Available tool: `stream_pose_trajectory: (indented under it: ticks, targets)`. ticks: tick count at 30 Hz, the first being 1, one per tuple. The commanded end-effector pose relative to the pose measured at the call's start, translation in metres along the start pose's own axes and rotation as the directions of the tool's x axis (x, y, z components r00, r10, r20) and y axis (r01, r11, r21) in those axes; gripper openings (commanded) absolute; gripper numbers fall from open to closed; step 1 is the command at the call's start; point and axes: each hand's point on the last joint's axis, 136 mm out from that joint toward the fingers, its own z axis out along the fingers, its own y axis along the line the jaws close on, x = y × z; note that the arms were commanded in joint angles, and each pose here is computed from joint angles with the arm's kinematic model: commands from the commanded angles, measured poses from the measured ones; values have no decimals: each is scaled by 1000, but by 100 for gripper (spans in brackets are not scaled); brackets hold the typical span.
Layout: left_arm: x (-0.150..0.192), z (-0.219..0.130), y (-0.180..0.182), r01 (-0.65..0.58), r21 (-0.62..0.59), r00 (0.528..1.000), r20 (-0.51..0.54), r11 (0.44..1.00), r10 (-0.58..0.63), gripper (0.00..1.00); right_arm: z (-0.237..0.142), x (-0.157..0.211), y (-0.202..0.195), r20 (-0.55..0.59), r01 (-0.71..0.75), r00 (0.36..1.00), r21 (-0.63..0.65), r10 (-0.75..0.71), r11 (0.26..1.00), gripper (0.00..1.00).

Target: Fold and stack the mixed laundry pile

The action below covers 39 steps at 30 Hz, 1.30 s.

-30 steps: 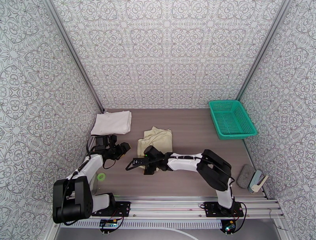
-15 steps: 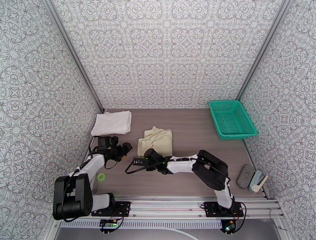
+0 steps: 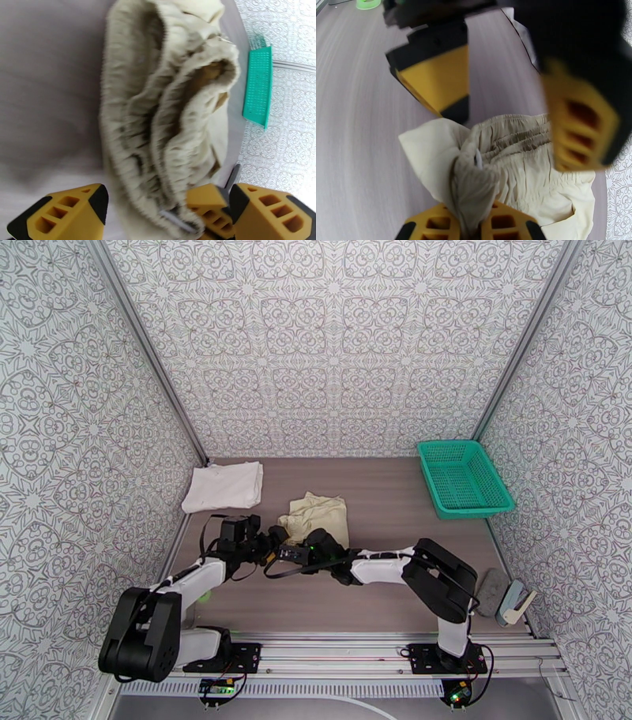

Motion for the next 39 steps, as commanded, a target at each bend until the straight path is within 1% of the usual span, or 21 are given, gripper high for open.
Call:
stream_pose_trajectory:
  ticks: [1, 12, 16, 17, 20, 22, 25, 26, 27, 28, 29, 30, 32, 35, 37, 39]
  targets:
    - [-4, 13, 3, 30, -11, 999, 19, 999, -30, 88, -15, -25, -15, 103, -35, 994, 25, 33, 999, 6]
    - [-11, 39, -8, 24, -26, 1000, 4, 999, -23, 93, -26, -28, -25, 139, -44, 990, 47, 37, 998, 6]
    - [-17, 48, -16, 20, -1, 1000, 8, 1000, -20, 93, -28, -29, -24, 156, -43, 987, 37, 37, 998, 5]
    - [-21, 52, -18, 17, 4, 1000, 12, 1000, -17, 92, -28, -29, -23, 158, -45, 987, 35, 39, 998, 5]
    - [-32, 64, -22, 15, 21, 999, 39, 1000, -16, 80, -29, -28, -22, 162, -45, 986, 31, 39, 998, 5]
    - [-39, 72, -24, 8, 23, 999, 48, 1000, -9, 68, -30, -28, -21, 166, -46, 985, 32, 40, 998, 5]
    - [-45, 81, -25, -7, 8, 998, 60, 1000, 6, 38, -31, -26, -21, 164, -46, 986, 36, 40, 998, 8]
    - [-48, 82, -26, -15, -1, 997, 71, 1000, 15, 26, -31, -24, -21, 158, -48, 987, 38, 41, 998, 11]
    - [-52, 81, -28, -27, -2, 996, 87, 1000, 27, 16, -32, -23, -23, 155, -59, 987, 44, 51, 997, 18]
    - [-54, 80, -31, -36, 1, 994, 100, 999, 36, 8, -33, -21, -23, 150, -67, 987, 46, 60, 997, 30]
    - [-58, 78, -33, -48, 8, 992, 115, 999, 47, 0, -35, -20, -24, 146, -82, 987, 52, 74, 995, 45]
    - [-63, 76, -37, -64, 13, 989, 134, 998, 61, 0, -38, -18, -25, 141, -96, 986, 53, 88, 994, 52]
    - [-75, 72, -41, -101, -1, 982, 161, 995, 99, 0, -48, -15, -28, 128, -132, 984, 57, 124, 990, 58]
    - [-99, 63, -48, -185, -68, 962, 192, 980, 195, 0, -73, -11, -37, 125, -208, 972, 78, 197, 975, 65]
    - [-119, 54, -55, -254, -115, 938, 213, 960, 274, 0, -92, -3, -49, 129, -272, 958, 123, 256, 954, 67]
    - [-143, 43, -63, -331, -176, 904, 223, 927, 365, 0, -115, 5, -64, 157, -345, 934, 173, 320, 923, 68]
